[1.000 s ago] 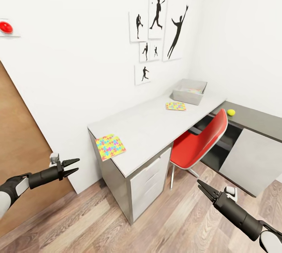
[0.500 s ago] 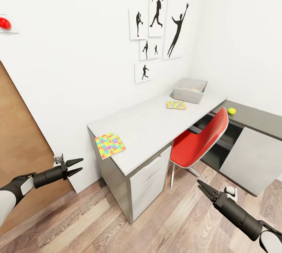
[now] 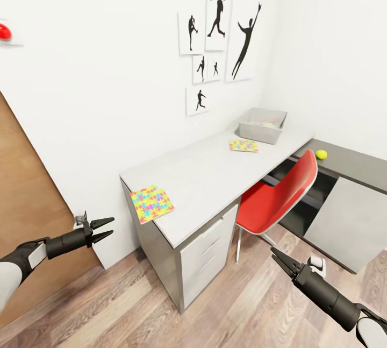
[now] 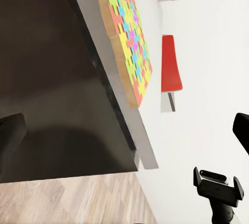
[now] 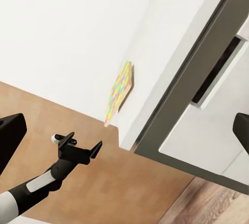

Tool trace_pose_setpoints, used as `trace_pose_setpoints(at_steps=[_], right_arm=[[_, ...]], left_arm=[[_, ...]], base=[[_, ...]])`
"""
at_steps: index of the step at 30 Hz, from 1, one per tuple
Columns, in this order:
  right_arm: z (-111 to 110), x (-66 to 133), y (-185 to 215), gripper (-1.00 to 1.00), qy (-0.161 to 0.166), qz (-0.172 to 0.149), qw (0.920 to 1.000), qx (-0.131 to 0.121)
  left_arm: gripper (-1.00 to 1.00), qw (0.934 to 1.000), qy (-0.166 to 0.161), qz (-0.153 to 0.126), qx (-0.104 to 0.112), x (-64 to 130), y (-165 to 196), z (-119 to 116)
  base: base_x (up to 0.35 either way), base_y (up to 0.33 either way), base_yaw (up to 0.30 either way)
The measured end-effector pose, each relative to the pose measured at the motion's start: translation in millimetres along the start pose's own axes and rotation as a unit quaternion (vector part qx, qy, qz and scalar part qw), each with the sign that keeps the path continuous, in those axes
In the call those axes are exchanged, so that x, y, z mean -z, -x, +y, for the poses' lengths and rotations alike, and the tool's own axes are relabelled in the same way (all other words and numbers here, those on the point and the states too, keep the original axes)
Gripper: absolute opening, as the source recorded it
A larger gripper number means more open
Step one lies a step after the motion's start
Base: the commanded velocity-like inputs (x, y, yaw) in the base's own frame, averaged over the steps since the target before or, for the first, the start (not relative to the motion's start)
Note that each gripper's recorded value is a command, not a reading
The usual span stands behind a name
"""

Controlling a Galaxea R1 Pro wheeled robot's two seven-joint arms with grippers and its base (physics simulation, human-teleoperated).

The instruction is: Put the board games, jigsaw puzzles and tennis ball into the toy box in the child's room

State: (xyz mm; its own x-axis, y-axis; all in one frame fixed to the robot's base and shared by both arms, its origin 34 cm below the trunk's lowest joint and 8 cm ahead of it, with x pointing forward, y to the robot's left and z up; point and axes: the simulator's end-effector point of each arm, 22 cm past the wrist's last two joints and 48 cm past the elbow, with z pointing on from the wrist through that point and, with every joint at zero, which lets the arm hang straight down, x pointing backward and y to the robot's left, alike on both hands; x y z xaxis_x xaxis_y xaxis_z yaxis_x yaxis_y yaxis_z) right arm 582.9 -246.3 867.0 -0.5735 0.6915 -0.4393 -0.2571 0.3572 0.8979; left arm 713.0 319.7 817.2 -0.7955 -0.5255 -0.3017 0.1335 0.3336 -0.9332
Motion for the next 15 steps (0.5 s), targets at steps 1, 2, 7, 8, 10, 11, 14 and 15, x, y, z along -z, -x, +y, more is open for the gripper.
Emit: trace_pose_setpoints(at_steps=[1, 2, 7, 8, 10, 11, 14, 15], right_arm=[[0.0, 0.0, 0.0, 1.0, 0.0, 0.0, 1.0, 0.0], [0.0, 0.0, 0.0, 1.0, 0.0, 0.0, 1.0, 0.0], [-1.1, 0.2, -0.4, 1.0, -0.001, 0.0, 1.0, -0.001], [-1.6, 0.3, -0.5, 1.0, -0.001, 0.0, 1.0, -0.002], [-2.9, 0.7, -0.8, 1.0, -0.003, 0.0, 1.0, -0.003], [-3.3, 0.8, -0.8, 1.0, -0.003, 0.0, 1.0, -0.003], [-4.2, 1.2, -0.9, 1.0, -0.004, 0.0, 1.0, -0.004], [-4.3, 1.2, -1.1, 1.0, -0.004, 0.0, 1.0, -0.004]], left_arm=[[1.0, 1.0, 0.0, 0.0, 0.0, 0.1, 0.1, 0.0], [1.0, 1.0, 0.0, 0.0, 0.0, 0.2, 0.3, -0.1], [1.0, 1.0, 0.0, 0.0, 0.0, -0.3, 0.0, 0.0], [1.0, 1.0, 0.0, 0.0, 0.0, -0.3, 0.0, 0.0], [1.0, 1.0, 0.0, 0.0, 0.0, -0.3, -0.2, 0.1], [1.0, 1.0, 0.0, 0.0, 0.0, -0.3, -0.3, 0.2], [1.0, 1.0, 0.0, 0.0, 0.0, -0.3, -0.2, -0.1], [1.0, 1.0, 0.0, 0.0, 0.0, -0.4, -0.4, -0.1]], base=[[0.022, 0.008, 0.0], [0.018, 0.007, 0.0], [0.006, 0.002, 0.0], [0.002, 0.001, 0.0], [0.001, 0.001, 0.0], [0.007, 0.0, 0.0], [0.071, 0.0, 0.0], [0.191, 0.0, 0.0]])
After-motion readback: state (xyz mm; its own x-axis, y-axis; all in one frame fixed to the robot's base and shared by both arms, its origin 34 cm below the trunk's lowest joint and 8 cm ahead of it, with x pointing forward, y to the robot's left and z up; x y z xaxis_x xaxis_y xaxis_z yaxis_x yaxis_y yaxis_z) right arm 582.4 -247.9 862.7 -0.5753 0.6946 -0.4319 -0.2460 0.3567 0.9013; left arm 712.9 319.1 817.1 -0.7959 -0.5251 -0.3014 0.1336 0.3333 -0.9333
